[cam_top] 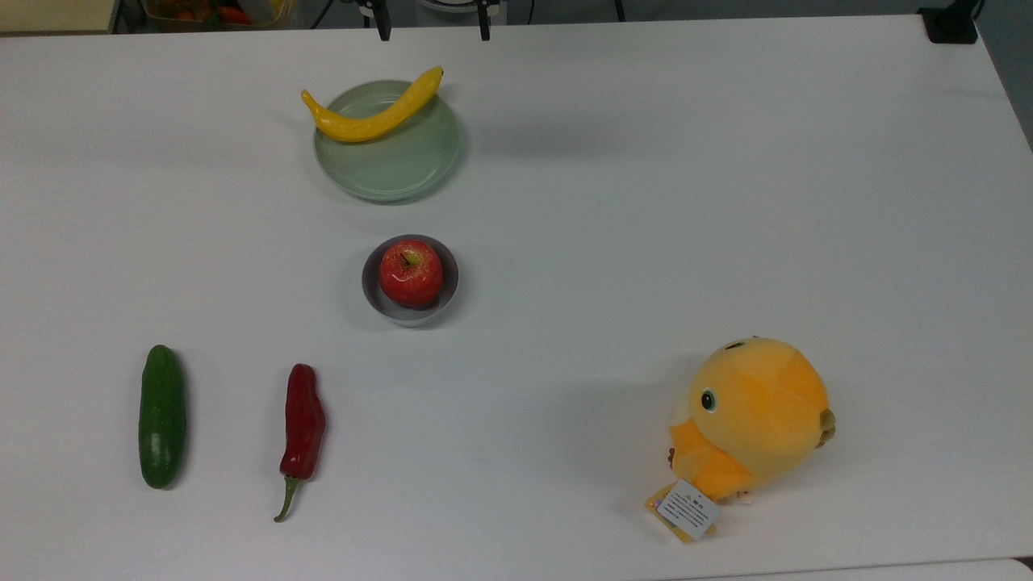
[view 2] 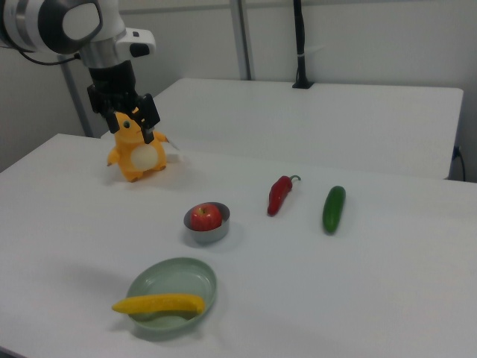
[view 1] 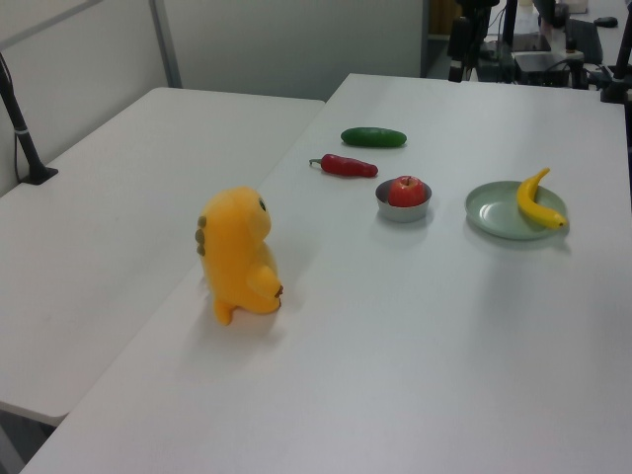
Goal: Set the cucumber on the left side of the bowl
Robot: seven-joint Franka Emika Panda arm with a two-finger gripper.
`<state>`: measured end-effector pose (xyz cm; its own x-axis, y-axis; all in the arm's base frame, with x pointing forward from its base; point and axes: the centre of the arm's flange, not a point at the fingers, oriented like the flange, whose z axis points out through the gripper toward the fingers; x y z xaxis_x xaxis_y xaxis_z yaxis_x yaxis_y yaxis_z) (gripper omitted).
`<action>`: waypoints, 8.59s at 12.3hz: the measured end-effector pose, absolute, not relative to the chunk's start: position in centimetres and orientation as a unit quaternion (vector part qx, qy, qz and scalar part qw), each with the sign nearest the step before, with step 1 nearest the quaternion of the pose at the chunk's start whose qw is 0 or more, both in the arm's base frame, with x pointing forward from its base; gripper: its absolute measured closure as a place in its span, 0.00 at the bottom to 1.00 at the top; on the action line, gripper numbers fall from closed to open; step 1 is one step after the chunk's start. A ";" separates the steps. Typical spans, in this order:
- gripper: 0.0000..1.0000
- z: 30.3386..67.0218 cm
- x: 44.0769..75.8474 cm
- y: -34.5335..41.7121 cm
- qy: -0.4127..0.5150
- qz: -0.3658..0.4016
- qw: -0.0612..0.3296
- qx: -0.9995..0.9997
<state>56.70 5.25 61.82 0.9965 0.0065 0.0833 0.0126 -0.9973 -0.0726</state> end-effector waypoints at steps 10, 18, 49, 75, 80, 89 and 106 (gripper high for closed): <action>0.00 61.9 56.7 5.2 -0.004 -0.042 0.037 -0.998; 0.00 61.7 56.7 5.2 -0.004 -0.041 0.037 -0.998; 0.00 46.3 71.9 -18.0 0.039 -0.269 -0.060 -0.960; 0.54 28.7 76.2 -21.0 0.030 -0.292 -0.083 -0.952; 0.54 32.2 76.2 -21.0 0.013 -0.310 -0.100 -0.945; 0.54 50.7 71.0 -19.0 0.047 -0.258 -0.065 -0.963; 0.54 53.8 56.4 8.0 -0.122 0.003 0.062 -0.991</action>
<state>56.39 8.04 53.79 0.9702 0.2419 0.0094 0.2412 -0.9627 -0.1226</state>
